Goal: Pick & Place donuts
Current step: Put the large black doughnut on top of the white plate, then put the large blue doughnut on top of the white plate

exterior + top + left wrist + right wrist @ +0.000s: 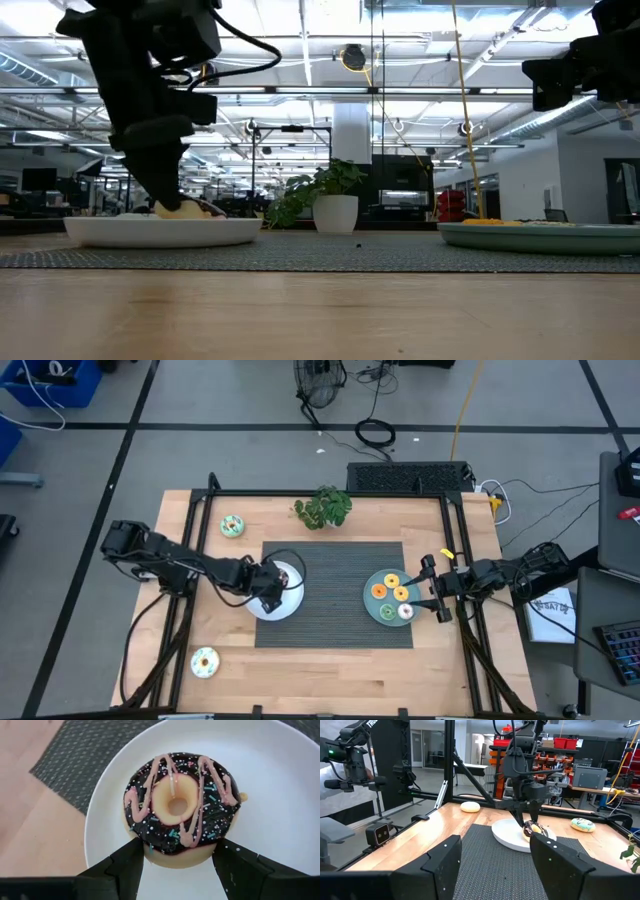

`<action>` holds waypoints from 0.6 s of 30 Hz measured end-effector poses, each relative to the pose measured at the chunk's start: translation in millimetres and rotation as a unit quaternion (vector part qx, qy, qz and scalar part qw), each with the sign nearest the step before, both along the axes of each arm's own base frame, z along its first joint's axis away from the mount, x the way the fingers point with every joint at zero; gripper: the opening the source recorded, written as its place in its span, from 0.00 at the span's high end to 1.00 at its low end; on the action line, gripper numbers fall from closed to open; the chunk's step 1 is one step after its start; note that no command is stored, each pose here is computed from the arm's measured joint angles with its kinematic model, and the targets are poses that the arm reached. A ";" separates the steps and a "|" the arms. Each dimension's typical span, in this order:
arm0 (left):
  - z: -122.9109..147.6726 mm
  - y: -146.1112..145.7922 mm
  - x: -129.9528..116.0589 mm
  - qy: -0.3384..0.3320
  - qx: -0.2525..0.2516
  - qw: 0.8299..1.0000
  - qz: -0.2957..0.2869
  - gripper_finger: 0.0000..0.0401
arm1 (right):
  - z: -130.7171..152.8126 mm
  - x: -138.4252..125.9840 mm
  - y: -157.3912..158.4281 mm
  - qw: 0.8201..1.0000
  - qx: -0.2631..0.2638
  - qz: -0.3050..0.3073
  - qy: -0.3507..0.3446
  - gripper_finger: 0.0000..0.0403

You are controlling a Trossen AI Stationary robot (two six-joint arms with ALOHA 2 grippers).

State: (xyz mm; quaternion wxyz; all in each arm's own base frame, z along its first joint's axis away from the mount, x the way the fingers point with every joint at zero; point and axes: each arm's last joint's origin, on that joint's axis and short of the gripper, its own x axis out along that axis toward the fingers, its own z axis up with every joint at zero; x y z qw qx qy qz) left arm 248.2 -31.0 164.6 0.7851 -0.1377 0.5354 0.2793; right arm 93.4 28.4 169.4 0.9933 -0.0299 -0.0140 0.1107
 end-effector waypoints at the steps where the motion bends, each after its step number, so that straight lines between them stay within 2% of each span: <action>1: 0.0 2.0 0.1 -0.002 -0.002 1.000 0.010 0.43 | 0.0 0.0 0.0 1.000 0.000 0.000 0.000 0.44; 4: -0.1 6.9 0.1 -0.001 -0.001 1.000 0.027 0.39 | 0.0 0.0 0.0 1.000 0.000 0.000 0.000 0.44; 9: -0.1 13.7 0.7 0.000 -0.001 0.999 0.038 0.28 | 0.0 0.0 0.0 1.000 0.000 0.000 0.000 0.45; 18: 0.7 15.5 4.1 -0.006 0.008 1.000 0.005 0.12 | 0.1 0.0 0.0 1.000 0.000 0.000 0.000 0.44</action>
